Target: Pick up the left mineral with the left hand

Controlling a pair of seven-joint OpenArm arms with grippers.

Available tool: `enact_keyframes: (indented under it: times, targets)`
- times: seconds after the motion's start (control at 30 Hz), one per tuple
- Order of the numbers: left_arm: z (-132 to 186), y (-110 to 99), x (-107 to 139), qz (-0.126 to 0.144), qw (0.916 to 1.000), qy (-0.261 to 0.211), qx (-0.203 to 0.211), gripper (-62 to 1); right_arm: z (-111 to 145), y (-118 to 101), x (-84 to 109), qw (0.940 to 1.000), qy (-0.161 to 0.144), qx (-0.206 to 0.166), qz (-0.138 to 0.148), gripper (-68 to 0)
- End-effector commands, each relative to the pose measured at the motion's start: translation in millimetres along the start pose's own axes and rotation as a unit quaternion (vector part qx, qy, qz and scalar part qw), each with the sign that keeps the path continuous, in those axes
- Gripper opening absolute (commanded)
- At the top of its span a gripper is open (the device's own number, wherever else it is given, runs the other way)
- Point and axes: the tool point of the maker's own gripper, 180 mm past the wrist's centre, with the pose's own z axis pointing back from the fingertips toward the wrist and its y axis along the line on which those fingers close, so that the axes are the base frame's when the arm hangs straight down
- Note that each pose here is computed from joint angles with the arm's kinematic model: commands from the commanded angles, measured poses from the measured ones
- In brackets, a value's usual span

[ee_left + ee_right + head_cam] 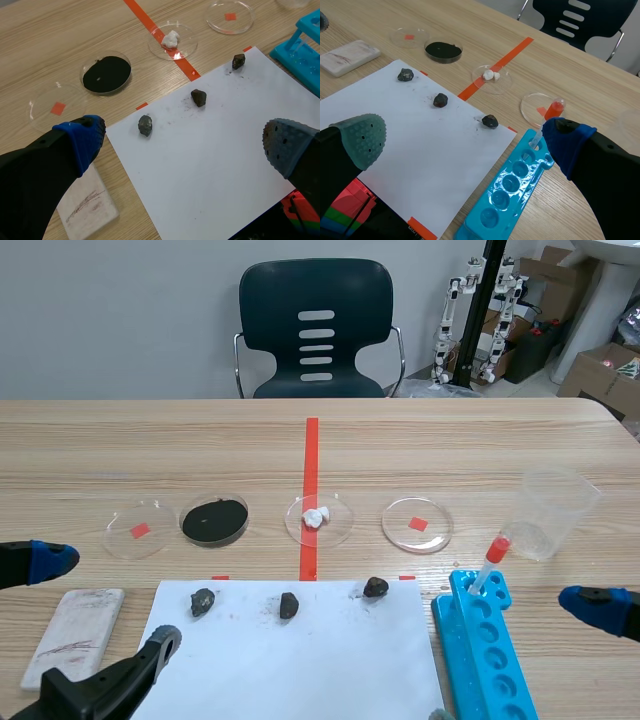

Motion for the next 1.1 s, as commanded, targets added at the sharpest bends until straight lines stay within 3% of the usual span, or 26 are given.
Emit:
enact_keyframes:
  times: [0.0,0.83,1.07]
  targets:
    - [-0.3,-1.5,6.6,0.002,0.9999,-0.013,-0.002,1.4,-1.4,-2.8,7.8,0.9999,-0.015,-0.004,0.002,0.4]
    - [-1.4,-0.4,7.1,0.0,0.9999,-0.013,-0.001,1.4,-1.4,-2.8,7.8,0.9999,-0.015,-0.004,0.002,0.4]
    - [-16.1,2.9,-5.2,-0.013,0.9988,0.048,-0.003,1.4,-1.4,-2.8,7.8,0.9999,-0.015,-0.004,0.002,0.4]
